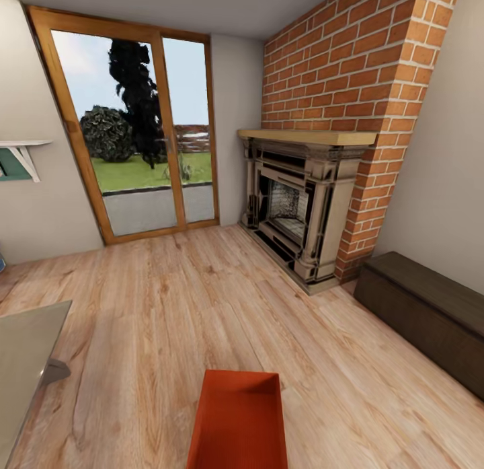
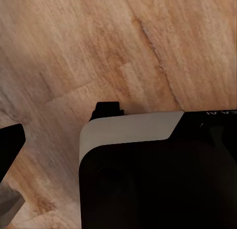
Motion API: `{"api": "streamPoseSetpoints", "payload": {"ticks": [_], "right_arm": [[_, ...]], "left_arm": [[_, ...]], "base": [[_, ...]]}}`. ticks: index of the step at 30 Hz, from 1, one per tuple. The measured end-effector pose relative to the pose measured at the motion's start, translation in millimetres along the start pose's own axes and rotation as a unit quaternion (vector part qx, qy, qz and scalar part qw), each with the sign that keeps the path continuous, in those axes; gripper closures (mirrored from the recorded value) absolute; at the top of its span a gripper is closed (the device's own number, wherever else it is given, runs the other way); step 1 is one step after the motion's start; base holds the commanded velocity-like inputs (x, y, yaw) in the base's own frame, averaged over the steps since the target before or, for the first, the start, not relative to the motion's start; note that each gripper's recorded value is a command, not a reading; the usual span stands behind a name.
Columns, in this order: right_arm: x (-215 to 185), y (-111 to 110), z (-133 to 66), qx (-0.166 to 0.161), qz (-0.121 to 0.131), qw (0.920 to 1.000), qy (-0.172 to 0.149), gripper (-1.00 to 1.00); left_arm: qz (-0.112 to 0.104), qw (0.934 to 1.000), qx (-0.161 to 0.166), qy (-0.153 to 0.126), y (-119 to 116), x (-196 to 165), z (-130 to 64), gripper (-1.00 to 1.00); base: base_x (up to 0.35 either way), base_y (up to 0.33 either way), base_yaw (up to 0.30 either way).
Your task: Move the two storage containers from the living room to the garage. In the garage, place one container on the floor and stack the other container on top of it (either order is fine).
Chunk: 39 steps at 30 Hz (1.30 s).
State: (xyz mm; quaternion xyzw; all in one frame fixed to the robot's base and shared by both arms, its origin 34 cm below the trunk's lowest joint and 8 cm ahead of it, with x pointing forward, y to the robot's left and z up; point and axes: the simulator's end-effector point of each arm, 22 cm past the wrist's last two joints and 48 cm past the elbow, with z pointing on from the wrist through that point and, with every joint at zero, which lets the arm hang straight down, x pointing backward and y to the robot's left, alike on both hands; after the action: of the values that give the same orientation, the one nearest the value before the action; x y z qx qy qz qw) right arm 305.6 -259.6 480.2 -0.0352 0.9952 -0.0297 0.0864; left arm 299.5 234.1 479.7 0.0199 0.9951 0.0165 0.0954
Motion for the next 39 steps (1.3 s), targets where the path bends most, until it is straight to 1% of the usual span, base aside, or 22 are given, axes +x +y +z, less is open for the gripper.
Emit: {"api": "streamPoseSetpoints", "payload": {"ticks": [10,24,28,32,39], "right_arm": [[0.2,0.0,0.0,0.000,0.000,1.0000,0.000,-1.00],[0.2,0.0,-0.1,0.000,0.000,1.0000,0.000,-1.00],[-0.2,0.0,-0.1,0.000,0.000,1.0000,0.000,-1.00],[-0.3,0.0,0.0,0.000,0.000,1.0000,0.000,-1.00],[-0.3,0.1,0.0,0.000,0.000,1.0000,0.000,-1.00]], "left_arm": [[0.000,1.0000,0.000,0.000,0.0,0.0,0.0,-1.00],[0.000,1.0000,0.000,0.000,0.3,0.0,-0.1,-1.00],[0.000,1.0000,0.000,0.000,0.1,0.0,-0.1,-1.00],[0.000,1.0000,0.000,0.000,0.2,0.0,0.0,-1.00],[0.000,1.0000,0.000,0.000,0.2,0.0,0.0,-1.00]], "base": [[0.011,0.000,0.000],[0.270,0.000,0.000],[0.187,0.000,0.000],[0.051,0.000,0.000],[0.002,0.236,0.000]]}}
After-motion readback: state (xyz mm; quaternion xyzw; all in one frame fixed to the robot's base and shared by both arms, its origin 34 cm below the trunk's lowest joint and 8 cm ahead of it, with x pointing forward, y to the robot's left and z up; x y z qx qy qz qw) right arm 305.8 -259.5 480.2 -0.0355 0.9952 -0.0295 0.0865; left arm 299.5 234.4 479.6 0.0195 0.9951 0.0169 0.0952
